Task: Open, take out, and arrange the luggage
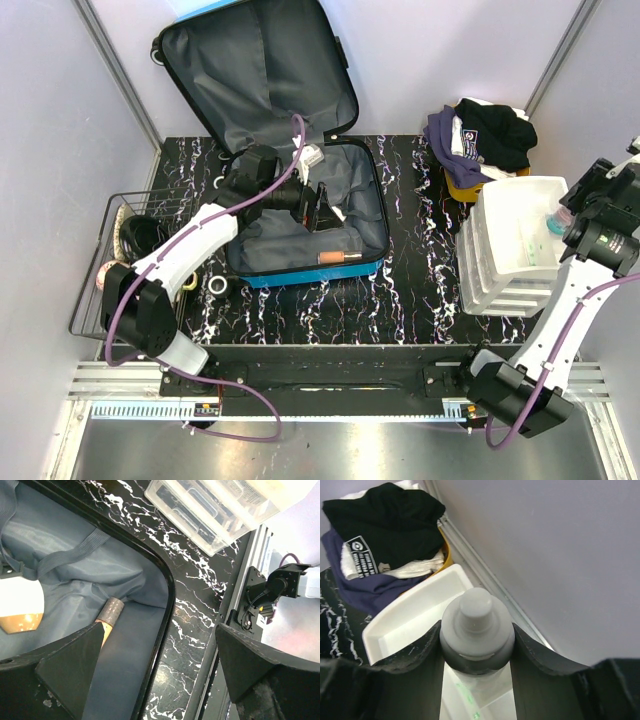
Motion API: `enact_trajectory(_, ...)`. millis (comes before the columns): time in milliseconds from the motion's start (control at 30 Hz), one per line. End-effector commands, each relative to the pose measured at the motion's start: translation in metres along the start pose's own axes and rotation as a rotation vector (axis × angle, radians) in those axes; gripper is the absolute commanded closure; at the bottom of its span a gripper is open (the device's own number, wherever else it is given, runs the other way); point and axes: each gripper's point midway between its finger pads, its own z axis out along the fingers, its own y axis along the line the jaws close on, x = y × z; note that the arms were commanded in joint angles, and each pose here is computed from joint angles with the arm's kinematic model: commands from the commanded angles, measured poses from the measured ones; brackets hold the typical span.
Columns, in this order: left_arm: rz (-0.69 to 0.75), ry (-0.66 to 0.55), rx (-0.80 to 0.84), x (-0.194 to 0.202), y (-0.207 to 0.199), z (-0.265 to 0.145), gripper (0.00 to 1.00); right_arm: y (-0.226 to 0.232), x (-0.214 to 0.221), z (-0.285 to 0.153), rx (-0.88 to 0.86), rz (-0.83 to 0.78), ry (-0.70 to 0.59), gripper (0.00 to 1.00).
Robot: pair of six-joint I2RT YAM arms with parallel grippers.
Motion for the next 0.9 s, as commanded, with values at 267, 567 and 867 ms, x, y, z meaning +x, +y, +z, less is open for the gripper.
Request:
enact_trajectory(267, 0.141, -0.053, -0.154, -0.032, 0.037, -0.009, 0.01, -0.019, 0.0, 0.004, 0.086, -0.094, -0.038, 0.65)
enact_trajectory(567, 0.295, 0.152, -0.357, -0.017, 0.128, -0.011, 0.01, 0.028, -0.022, -0.013, -0.16, -0.079, -0.09, 0.12)
enact_trajectory(867, 0.392, 0.36, -0.281, 0.015, 0.177, 0.018, 0.07, 0.067, -0.051, -0.043, -0.343, -0.075, -0.129, 0.11)
